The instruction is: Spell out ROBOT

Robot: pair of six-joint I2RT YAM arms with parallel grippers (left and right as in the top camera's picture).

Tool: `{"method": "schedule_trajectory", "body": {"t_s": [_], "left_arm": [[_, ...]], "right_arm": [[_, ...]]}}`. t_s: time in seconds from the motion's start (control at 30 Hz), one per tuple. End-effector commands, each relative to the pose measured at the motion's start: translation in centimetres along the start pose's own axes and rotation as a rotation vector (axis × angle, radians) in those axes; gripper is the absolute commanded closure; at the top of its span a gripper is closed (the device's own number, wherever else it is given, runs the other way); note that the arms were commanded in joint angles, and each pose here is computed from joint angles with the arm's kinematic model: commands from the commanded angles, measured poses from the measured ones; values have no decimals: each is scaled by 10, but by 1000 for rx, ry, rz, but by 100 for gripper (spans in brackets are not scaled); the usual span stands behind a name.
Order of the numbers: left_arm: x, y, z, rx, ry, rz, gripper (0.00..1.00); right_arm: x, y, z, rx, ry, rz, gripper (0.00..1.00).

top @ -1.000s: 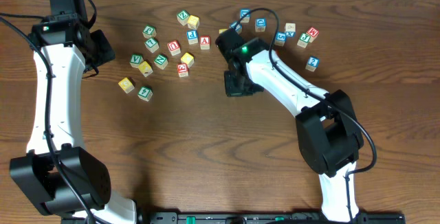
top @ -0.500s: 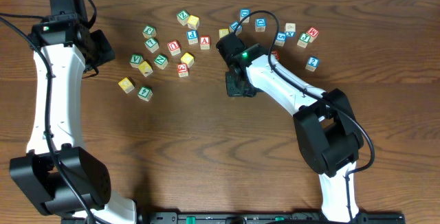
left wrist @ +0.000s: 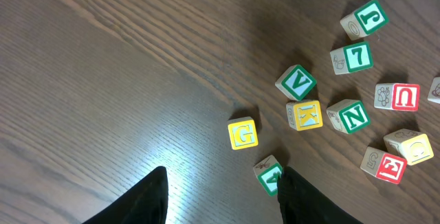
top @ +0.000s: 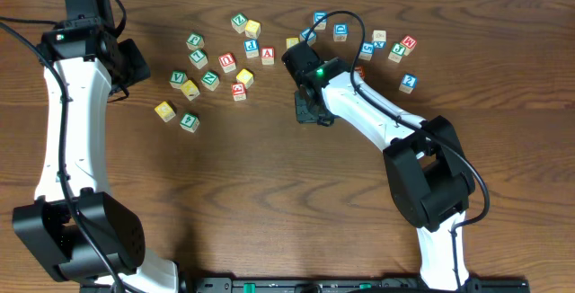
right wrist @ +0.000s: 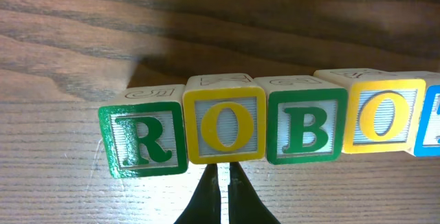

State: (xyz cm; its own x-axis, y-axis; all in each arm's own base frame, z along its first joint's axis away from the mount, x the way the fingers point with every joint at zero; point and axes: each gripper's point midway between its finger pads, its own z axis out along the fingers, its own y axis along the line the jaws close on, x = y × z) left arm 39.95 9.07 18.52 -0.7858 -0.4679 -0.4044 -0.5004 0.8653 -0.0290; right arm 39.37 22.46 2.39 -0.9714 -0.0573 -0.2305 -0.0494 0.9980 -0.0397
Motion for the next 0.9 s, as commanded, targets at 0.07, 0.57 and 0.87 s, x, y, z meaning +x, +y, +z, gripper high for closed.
{"method": "schedule_trajectory", "body": {"t_s": [0.07, 0.57, 0.87], "left_arm": [[0, 4, -1, -13, -3, -1, 49], [3, -6, -1, 38, 15, 0, 50], [3, -6, -1, 37, 16, 0, 50]], "right_arm": [[-21, -7, -38, -38, -84, 19, 99], [-47, -92, -49, -62, -74, 189, 99], [-61, -76, -16, -107, -94, 131, 99]]}}
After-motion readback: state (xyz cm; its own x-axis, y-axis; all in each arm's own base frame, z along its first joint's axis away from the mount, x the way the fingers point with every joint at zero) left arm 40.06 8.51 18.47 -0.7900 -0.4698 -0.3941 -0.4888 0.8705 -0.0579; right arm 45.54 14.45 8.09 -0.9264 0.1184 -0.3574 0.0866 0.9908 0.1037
